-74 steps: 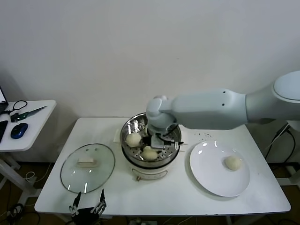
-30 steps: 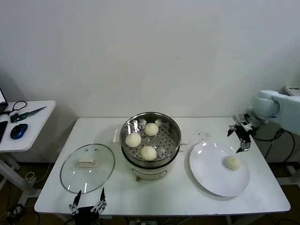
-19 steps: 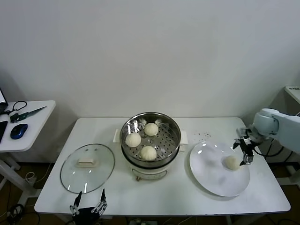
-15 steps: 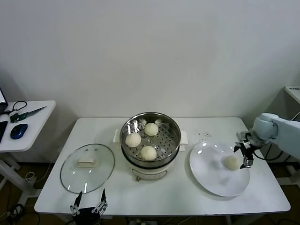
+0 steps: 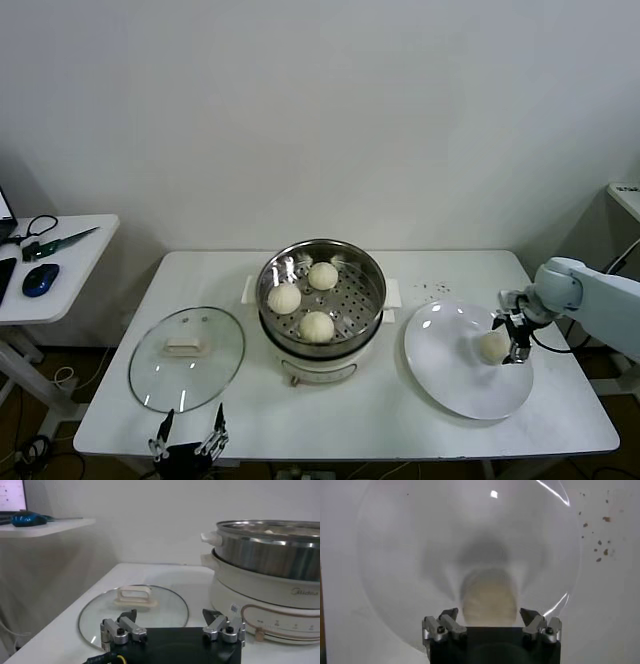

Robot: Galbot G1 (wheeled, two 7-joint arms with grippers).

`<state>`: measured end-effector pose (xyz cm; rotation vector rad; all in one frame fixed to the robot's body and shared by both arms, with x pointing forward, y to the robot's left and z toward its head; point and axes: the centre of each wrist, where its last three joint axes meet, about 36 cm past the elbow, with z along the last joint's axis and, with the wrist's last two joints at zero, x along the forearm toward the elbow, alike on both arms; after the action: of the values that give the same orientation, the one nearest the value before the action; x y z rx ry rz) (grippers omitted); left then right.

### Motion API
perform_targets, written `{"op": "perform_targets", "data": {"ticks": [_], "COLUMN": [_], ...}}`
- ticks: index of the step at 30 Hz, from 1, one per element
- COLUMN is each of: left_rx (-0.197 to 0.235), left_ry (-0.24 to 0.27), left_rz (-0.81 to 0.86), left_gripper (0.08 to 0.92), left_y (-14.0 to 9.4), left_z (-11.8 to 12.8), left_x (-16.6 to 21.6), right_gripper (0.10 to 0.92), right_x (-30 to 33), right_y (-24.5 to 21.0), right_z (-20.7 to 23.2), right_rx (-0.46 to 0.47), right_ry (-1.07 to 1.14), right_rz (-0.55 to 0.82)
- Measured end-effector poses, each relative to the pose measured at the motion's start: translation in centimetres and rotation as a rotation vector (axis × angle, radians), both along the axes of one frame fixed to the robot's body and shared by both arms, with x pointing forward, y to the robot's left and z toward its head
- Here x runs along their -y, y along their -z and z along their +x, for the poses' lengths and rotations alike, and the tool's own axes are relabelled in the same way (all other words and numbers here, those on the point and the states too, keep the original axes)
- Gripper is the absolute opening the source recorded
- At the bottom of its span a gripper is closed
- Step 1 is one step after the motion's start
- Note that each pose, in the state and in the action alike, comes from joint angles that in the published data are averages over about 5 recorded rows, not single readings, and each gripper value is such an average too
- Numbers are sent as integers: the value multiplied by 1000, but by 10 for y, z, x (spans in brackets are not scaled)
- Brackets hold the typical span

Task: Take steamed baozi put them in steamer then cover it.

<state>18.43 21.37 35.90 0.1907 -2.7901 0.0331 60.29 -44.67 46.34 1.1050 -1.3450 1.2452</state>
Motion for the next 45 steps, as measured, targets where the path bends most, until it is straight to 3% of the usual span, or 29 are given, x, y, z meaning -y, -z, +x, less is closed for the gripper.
{"op": "perform_targets", "data": {"ticks": [9, 17, 21, 27, 35, 40, 45], "left_rx": [2, 8, 10, 15, 23, 29, 32], "left_ry": [1, 3, 7, 19, 10, 8, 3], "left_rz": [-2, -4, -5, -3, -8, -9, -8], "left_gripper": [823, 823, 823, 823, 823, 823, 823], "left_y": [-1, -3, -4, -7, -9, -11, -13], "left_z": [0, 0, 1, 2, 3, 2, 2], "left_x": [1, 2, 3, 4, 2, 1, -1], "right_gripper": [706, 687, 687, 687, 687, 687, 687], "right_x": [1, -12, -37, -96, -197, -256, -298], "right_y": [-2, -32, -75, -177, -275, -283, -255], "right_z": [0, 8, 22, 41, 35, 26, 24], "right_rx": [1, 16, 30, 82, 123, 122, 99], "right_ry": [8, -9, -47, -122, -210, -242, -256], "right_rz": [-2, 17, 40, 94, 182, 189, 165]}}
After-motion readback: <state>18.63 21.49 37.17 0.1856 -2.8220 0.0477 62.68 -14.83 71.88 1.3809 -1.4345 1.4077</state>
